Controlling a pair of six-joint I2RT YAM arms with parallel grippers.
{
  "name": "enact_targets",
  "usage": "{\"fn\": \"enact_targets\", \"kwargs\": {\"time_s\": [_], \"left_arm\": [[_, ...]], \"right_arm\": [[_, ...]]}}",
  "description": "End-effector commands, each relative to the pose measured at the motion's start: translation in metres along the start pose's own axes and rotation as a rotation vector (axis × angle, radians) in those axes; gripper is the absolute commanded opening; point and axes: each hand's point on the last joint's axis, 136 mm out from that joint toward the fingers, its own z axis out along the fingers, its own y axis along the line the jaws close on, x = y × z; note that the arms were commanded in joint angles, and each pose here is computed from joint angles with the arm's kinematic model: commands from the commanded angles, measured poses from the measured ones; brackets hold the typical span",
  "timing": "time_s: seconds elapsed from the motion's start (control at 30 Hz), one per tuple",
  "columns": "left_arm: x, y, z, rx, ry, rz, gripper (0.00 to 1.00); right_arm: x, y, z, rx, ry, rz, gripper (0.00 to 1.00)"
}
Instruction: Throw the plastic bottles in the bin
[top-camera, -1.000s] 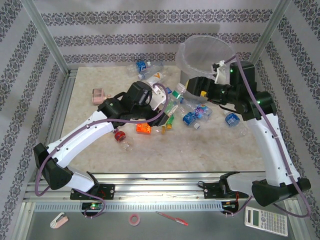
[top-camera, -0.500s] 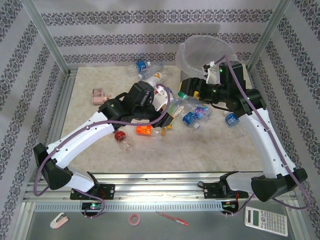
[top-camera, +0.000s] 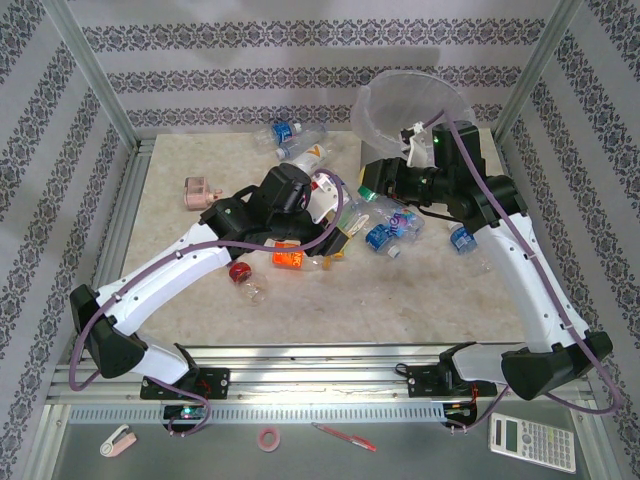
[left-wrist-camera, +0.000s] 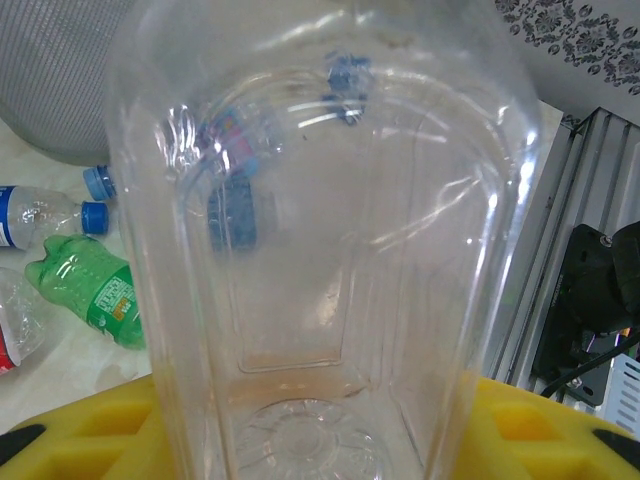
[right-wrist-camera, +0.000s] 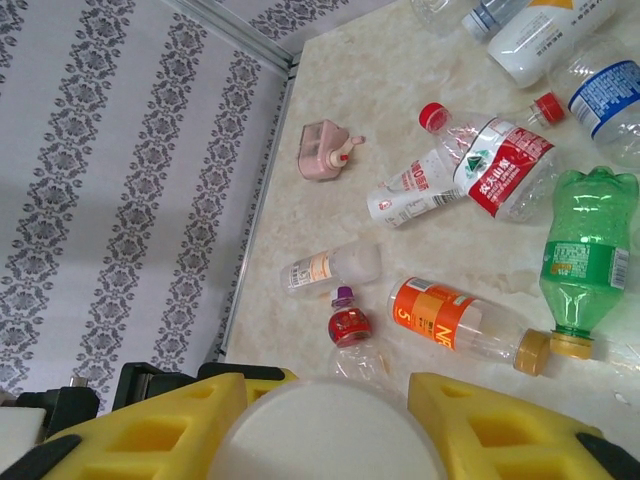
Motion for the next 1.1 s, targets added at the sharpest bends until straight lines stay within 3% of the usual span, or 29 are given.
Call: {"fn": "enact_targets", "kwargs": {"time_s": [0.0,0.2,0.33,0.5,0.83,1.07], "left_arm": [[-0.020,-0.008,-0.006,0.014,-0.060,0.036,0.40],[-0.020,-0.007,-0.002,0.011,-0.050,0.040,0.44],[-0.023,-0.005,-0.004,-0.006,-0.068,0.039,0.74],[-0.028,-0.002,-0.008,-0.028,-0.107,0.035,0.99],[-0.050,0.003,-0.031,-0.083,-0.262,0.039,1.00],[-0.072,0.005,-0.056,-0.127,-0.423,0.049,1.00]], "right_arm": [[-0.001,0.007,-0.001,-0.010,0.009,-0.006,0.36],[-0.001,0.007,-0.003,0.000,0.012,-0.009,0.19],[-0.003,0.008,-0.004,0.005,0.005,-0.019,0.10],[-0.007,0.009,-0.006,0.014,-0.013,-0.032,0.07],[-0.027,0.008,-0.023,0.066,-0.103,-0.080,0.02],[-0.063,0.012,-0.057,0.106,-0.261,-0.135,0.00]]}}
